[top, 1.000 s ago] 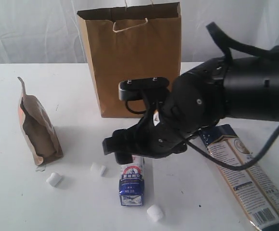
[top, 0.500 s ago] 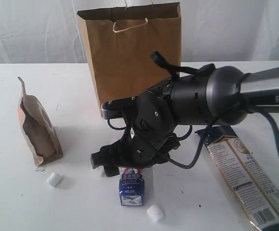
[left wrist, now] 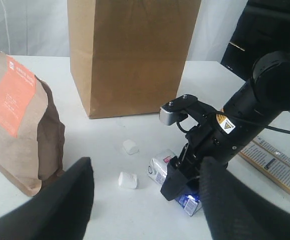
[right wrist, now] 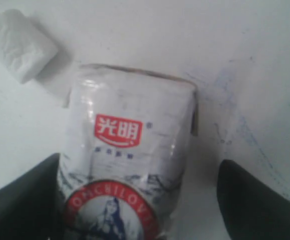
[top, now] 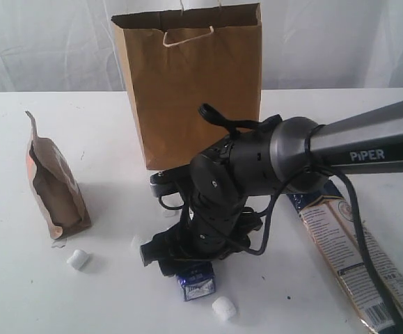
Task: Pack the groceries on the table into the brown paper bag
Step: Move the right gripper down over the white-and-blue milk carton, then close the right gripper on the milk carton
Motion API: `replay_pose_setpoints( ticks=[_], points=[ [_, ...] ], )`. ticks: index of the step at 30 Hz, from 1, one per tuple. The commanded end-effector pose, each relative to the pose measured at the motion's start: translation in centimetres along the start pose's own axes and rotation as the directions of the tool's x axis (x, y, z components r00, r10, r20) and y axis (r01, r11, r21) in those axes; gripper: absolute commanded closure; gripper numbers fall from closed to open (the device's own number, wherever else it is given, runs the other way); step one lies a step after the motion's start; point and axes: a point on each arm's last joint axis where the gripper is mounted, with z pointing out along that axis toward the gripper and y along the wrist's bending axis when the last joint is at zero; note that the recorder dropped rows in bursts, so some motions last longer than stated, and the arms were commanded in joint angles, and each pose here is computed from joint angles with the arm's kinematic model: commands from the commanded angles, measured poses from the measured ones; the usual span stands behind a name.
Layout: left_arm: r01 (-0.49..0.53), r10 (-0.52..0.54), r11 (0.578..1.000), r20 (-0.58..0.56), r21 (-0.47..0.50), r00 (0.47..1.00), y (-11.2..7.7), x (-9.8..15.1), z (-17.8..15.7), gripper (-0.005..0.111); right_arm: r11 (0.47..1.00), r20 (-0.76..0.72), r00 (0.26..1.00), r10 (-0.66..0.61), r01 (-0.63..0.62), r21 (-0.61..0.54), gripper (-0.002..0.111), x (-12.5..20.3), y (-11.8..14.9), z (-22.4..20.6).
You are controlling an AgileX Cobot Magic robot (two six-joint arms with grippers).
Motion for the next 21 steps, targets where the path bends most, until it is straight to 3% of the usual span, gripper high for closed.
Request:
replay_pose_setpoints(
  ticks=[1,4,9,14,21],
  points=[
    [0.000,-0.001,1.000,0.004,0.018,1.000,-0.2,-0.1,-0.1,0.042,0.999,0.000,0.999,-0.032,0.032,0.007,0.035,-0.1,0.0,-0.1],
    [0.000,-0.001,1.000,0.004,0.018,1.000,-0.2,-0.1,-0.1,0.042,0.999,-0.016,0.999,-0.038,0.038,0.012,0.047,0.1,-0.1,-0.1],
    [0.000,-0.001,1.000,0.004,0.018,1.000,-0.2,-0.1,-0.1,0.042,0.997,-0.037,0.997,-0.069,0.070,0.018,0.081,0.3,-0.2,-0.5],
    [0.000,-0.001,1.000,0.004,0.018,1.000,-0.2,-0.1,-0.1,0.042,0.997,0.058,0.995,-0.076,0.077,-0.004,0.105,-0.4,-0.1,-3.1],
    [0.000,-0.001,1.000,0.004,0.018,1.000,-0.2,-0.1,-0.1,0.042,0.998,0.347,0.937,-0.049,0.059,-0.019,0.108,-2.0,-1.7,-11.0]
  ],
)
